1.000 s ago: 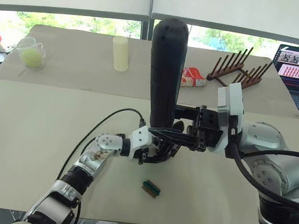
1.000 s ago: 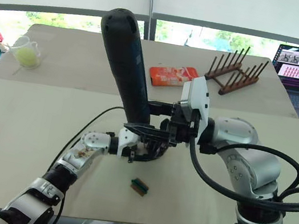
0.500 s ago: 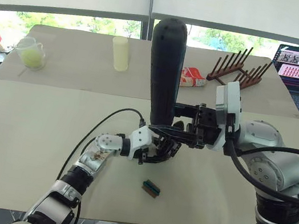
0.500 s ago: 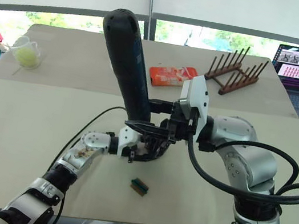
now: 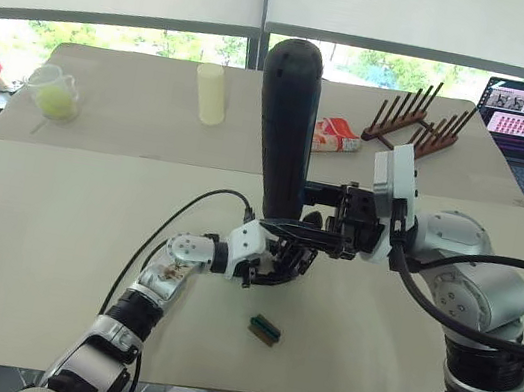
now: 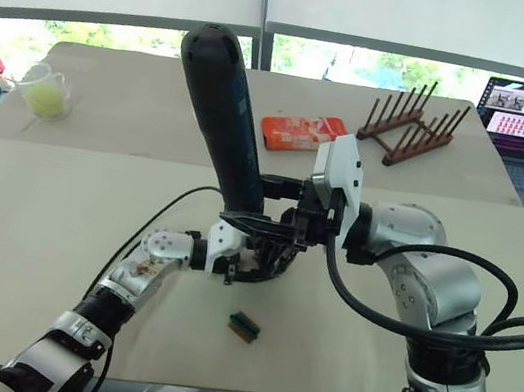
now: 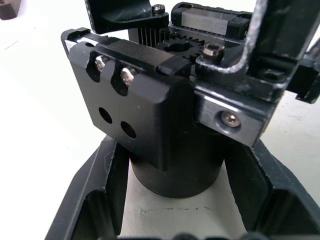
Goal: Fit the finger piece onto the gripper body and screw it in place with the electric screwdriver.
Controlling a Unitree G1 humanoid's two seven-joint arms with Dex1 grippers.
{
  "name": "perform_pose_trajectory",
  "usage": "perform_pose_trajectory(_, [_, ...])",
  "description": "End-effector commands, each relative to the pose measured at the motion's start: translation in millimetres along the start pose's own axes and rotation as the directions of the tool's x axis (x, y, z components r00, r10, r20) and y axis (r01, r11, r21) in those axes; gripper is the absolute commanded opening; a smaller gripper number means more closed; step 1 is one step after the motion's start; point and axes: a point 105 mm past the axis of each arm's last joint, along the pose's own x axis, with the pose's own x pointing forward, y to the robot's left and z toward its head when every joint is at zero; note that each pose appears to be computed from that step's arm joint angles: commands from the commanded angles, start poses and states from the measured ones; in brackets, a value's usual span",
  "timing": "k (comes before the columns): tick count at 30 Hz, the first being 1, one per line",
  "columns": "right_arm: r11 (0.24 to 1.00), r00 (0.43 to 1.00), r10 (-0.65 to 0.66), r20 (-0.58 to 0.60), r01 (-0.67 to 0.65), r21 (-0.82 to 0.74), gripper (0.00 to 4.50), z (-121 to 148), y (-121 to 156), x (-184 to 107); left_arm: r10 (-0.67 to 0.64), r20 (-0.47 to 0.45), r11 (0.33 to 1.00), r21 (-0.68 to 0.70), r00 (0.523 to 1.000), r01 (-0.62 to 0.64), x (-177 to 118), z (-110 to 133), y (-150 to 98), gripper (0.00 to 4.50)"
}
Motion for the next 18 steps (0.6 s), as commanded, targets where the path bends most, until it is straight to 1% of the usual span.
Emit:
perform_pose_trajectory(1, [0.996,0.999,0.015,0.052,-0.010,-0.087,1.90,18.1,2.0,0.6,-0.004,0.019,1.000,0.025,1.000,0.004,0.1,8.0,0.1,2.27])
perform_pose_trajectory(18, [0.997,0.999,0.021,0.043,-0.017,-0.078,1.90,14.4,0.5,0.5,0.002,0.021,1.000,0.024,1.000,-0.003,-0.6,7.9,-0.6,2.27])
